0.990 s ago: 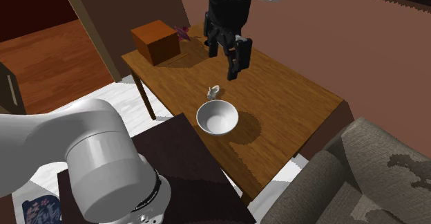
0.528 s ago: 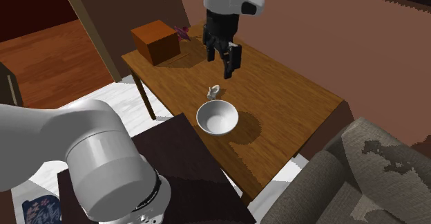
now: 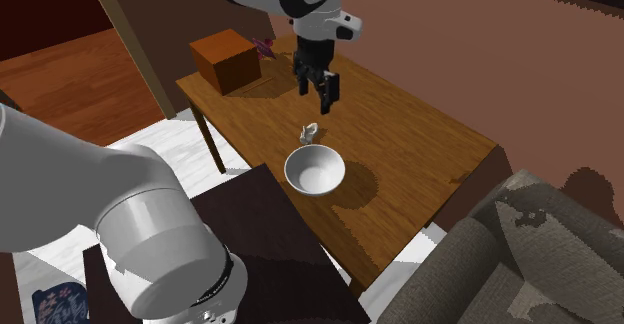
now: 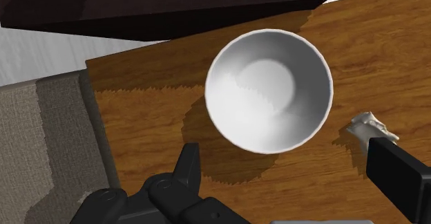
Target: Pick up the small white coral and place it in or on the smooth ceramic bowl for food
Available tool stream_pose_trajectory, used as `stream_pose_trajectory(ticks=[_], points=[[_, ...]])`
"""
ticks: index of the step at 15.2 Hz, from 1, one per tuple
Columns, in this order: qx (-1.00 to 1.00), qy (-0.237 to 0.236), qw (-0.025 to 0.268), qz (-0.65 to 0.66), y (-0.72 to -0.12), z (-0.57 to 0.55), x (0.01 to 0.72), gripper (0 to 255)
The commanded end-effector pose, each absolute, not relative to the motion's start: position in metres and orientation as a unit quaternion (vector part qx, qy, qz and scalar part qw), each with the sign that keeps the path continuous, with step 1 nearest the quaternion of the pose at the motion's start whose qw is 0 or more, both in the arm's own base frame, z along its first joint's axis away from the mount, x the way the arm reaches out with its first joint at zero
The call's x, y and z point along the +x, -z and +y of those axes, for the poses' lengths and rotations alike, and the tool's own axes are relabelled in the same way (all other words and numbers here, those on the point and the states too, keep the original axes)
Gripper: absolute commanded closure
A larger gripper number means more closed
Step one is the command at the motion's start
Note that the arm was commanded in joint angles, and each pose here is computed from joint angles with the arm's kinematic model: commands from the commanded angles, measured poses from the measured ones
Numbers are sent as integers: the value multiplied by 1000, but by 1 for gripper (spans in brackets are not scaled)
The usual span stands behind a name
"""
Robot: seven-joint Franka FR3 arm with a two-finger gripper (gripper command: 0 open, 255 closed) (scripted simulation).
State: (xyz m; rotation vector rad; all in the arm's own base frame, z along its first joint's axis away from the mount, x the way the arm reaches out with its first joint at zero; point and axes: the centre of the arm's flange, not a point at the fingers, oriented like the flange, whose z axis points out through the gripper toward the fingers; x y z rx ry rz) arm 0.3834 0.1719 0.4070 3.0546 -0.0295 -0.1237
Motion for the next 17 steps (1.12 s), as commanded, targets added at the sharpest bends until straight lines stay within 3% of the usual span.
stream_pose_trajectory(ticks=[1, 17], points=[[998, 40, 47, -5, -388, 188, 391, 0], [994, 37, 94, 34, -227, 327, 451, 0]])
